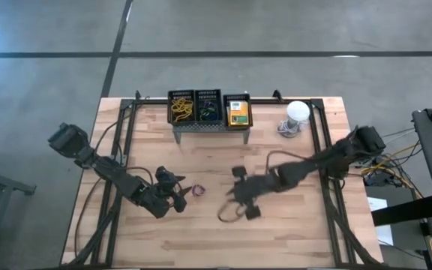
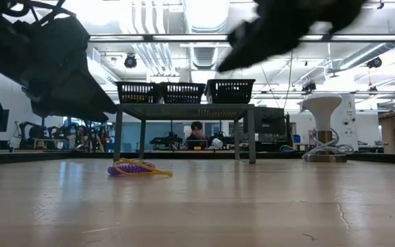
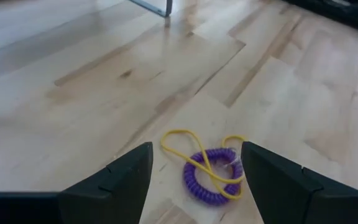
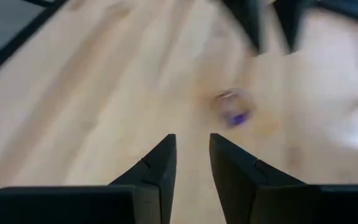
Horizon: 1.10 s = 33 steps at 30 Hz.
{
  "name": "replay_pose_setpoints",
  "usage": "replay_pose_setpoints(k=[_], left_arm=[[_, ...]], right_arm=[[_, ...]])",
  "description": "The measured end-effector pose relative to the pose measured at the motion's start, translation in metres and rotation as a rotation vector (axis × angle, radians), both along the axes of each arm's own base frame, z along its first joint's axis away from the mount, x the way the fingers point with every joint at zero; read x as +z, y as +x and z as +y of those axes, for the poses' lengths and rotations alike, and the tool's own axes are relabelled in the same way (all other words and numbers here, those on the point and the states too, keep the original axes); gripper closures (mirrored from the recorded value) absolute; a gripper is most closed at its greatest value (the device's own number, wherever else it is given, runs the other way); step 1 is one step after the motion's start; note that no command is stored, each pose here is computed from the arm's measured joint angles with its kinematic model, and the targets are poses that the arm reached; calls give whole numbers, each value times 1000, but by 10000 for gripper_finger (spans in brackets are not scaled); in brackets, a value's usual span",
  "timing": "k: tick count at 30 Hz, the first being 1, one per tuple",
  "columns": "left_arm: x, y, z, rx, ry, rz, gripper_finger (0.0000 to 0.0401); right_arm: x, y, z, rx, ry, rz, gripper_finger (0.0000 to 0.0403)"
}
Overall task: Pick & Place Office Desk Supplies
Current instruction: Put the violet spring keychain into the middle black bin on the shelf
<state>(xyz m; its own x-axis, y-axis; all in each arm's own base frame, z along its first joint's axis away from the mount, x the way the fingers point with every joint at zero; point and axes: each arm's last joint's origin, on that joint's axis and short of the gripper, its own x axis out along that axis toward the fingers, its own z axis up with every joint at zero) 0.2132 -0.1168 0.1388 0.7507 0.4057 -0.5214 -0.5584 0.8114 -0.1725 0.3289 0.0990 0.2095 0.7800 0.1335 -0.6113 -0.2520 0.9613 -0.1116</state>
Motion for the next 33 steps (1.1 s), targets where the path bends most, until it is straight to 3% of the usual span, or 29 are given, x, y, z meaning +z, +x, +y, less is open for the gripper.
replay_pose_setpoints(k=[5,10,14,17,21,30,33], left_arm=[[-8,2,0,2,17,31,151],[-20,5,3,8,55,78,151],[-19,13,14,-97,59,183,151],[-19,19,19,-183,16,229,151],[-19,20,19,-248,46,259,151],[-38,23,20,-189,89,309,160],[-44,30,23,-137,8,264,174]], right_arm=[[-38,-25,25,37,85,-12,321],[-51,-40,24,62,139,-174,329],[-49,-40,19,51,82,-271,330],[-54,-41,14,24,72,-239,328],[-57,-42,11,0,92,-229,326],[-58,-43,11,-3,98,-223,335],[-58,-43,11,-4,99,-221,332]])
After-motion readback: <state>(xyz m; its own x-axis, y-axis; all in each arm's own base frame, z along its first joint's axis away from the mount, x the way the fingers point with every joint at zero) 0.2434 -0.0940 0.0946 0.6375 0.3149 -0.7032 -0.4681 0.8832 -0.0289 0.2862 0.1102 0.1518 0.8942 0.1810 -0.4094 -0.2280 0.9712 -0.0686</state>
